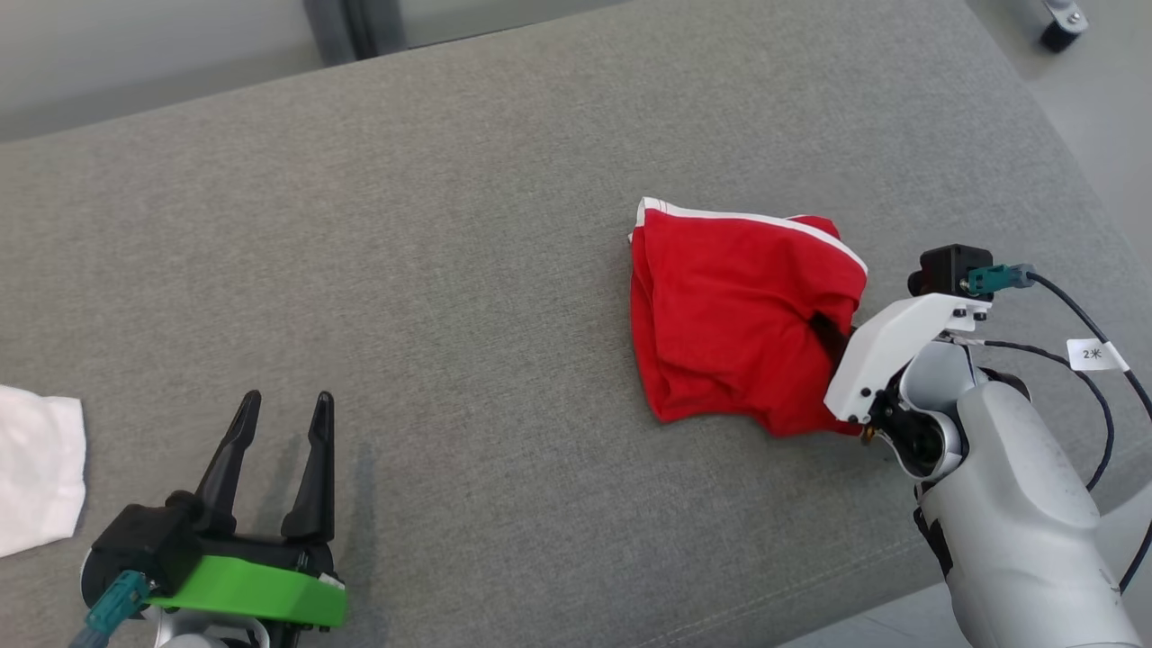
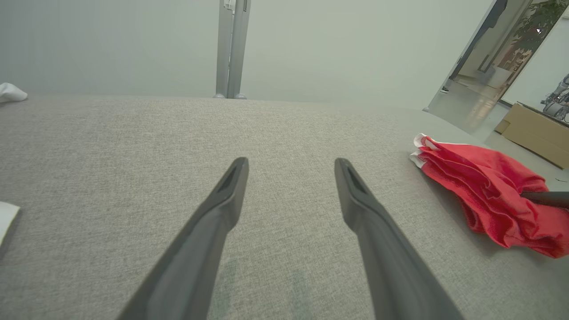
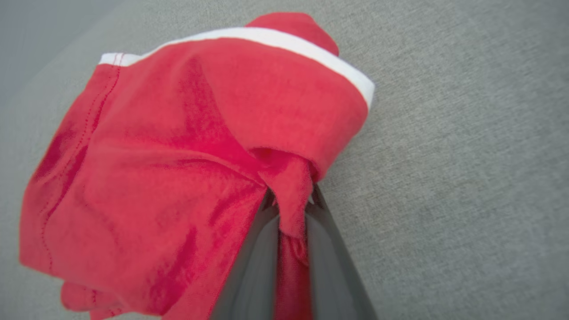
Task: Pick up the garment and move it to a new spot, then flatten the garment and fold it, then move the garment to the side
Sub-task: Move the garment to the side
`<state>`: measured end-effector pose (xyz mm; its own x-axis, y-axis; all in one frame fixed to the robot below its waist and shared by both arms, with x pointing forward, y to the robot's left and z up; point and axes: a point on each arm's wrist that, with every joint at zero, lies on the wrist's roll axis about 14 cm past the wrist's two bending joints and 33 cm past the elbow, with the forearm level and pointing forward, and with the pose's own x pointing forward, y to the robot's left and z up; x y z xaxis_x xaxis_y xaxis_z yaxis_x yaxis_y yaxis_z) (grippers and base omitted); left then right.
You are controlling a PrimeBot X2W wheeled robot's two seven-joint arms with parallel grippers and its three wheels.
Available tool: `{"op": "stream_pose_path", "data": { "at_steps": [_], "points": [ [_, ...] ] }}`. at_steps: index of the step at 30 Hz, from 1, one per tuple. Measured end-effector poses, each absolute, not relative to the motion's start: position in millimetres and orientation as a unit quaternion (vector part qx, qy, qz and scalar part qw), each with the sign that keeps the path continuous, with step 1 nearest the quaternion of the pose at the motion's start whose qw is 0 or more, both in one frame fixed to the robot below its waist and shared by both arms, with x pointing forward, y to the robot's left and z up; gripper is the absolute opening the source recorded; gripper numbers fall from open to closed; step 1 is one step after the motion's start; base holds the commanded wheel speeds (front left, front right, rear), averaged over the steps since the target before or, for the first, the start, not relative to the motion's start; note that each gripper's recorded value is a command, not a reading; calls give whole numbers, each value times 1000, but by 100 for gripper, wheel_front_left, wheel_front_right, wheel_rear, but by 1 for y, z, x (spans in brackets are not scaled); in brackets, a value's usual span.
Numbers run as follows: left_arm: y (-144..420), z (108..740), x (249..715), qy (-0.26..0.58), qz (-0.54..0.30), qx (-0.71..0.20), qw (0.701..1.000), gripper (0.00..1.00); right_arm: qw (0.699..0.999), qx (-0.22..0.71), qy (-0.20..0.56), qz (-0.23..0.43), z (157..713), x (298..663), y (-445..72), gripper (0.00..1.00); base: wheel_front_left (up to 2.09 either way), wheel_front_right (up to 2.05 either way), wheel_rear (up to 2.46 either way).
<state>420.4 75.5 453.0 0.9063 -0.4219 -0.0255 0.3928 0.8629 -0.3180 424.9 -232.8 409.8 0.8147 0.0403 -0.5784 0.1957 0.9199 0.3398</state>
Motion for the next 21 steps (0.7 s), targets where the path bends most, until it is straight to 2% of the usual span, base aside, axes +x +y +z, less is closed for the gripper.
{"op": "stream_pose_path", "data": {
  "at_steps": [4,9,21],
  "points": [
    [63,447,431,52,-229,-161,959,100,936,167,303,-65,409,424,-255,0,0,0,0],
    [54,438,442,57,-246,-165,954,100,946,89,301,-84,427,449,-291,0,0,0,0],
    [94,404,443,98,-211,-139,963,100,929,-28,341,-140,440,480,-361,0,0,0,0]
  ]
}}
